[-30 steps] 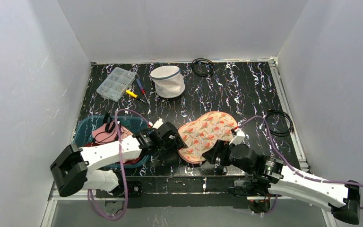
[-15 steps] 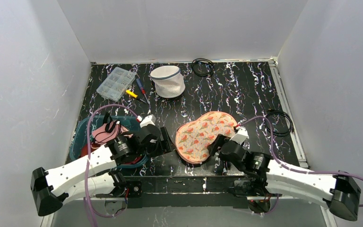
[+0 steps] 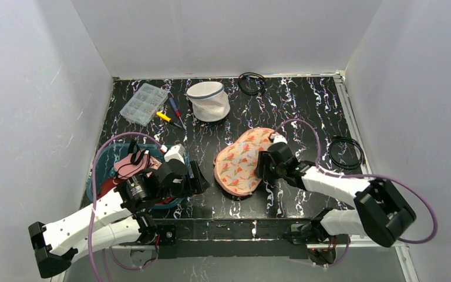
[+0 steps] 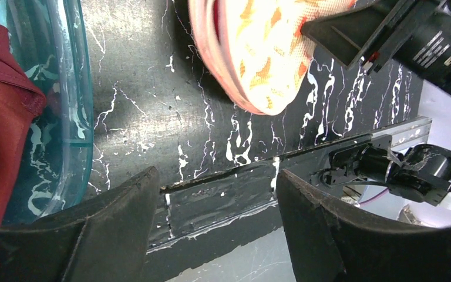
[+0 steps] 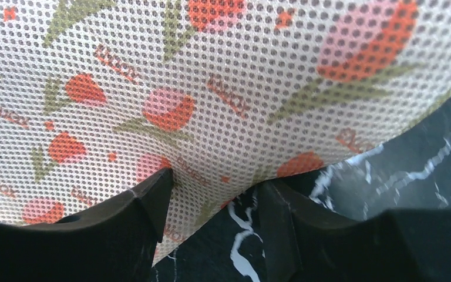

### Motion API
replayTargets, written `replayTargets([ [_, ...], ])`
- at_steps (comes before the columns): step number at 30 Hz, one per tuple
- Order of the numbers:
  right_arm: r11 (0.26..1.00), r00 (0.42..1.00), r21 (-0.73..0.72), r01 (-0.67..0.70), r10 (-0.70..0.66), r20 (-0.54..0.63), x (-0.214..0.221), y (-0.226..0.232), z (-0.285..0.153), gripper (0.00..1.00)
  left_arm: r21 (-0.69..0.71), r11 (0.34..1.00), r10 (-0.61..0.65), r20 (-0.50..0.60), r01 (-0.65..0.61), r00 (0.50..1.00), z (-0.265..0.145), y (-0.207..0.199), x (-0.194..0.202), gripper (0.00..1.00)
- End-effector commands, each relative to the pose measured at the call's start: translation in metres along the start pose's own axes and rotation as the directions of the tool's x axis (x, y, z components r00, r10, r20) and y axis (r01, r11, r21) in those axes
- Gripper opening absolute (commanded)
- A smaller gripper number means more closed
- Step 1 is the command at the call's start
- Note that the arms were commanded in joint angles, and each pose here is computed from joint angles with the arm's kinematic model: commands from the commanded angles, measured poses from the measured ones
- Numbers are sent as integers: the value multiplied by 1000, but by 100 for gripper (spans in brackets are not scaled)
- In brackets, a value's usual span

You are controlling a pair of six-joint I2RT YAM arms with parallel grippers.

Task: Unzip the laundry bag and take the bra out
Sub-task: Unzip the laundry bag at the center of the board, then open the laundry bag at the center of the board.

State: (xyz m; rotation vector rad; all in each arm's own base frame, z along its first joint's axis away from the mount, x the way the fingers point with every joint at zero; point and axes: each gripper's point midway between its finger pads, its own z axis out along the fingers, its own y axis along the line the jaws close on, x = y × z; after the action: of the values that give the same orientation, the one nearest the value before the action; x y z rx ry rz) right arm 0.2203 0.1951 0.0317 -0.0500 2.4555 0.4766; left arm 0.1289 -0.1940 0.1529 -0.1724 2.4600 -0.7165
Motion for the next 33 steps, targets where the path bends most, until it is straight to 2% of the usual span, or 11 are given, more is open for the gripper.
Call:
replayTargets([
  [1,972,977,-106,211,-214,-20,-19,27,0,67,-15,998,63,-15,-63,998,-4,8,4,71],
  [3,974,976,-47,220,-220,13,-34,23,-11,82,-10,997,71,-15,-71,997,-7,8,3,71],
  [5,974,972,20,227,-228,49,-49,19,-30,92,-21,997,77,-4,-77,997,-11,12,1,71],
  [7,964,959,70,257,-263,101,-66,24,-53,96,-18,996,82,17,-82,996,-18,13,-4,72],
  [10,930,919,78,360,-368,142,-78,57,-80,98,-16,996,85,49,-84,995,-29,13,-12,72],
  [15,801,794,10,599,-595,127,-55,141,-89,86,-63,996,72,112,-65,991,-52,34,-23,71],
  [19,718,718,-46,695,-688,101,-26,186,-69,77,-71,997,24,173,-12,985,-69,55,-26,70],
  [23,699,703,-77,711,-707,81,-6,208,-40,74,-77,997,-9,199,24,980,-80,72,-24,70],
  [29,699,702,-69,712,-710,46,10,216,-10,71,-101,993,-33,195,54,980,-84,86,-18,70],
  [31,699,700,-43,714,-713,29,11,213,-2,63,-106,992,-41,192,62,980,-85,87,-17,69],
  [33,704,705,-13,710,-709,19,12,208,1,48,-103,992,-48,190,69,981,-85,88,-16,69],
])
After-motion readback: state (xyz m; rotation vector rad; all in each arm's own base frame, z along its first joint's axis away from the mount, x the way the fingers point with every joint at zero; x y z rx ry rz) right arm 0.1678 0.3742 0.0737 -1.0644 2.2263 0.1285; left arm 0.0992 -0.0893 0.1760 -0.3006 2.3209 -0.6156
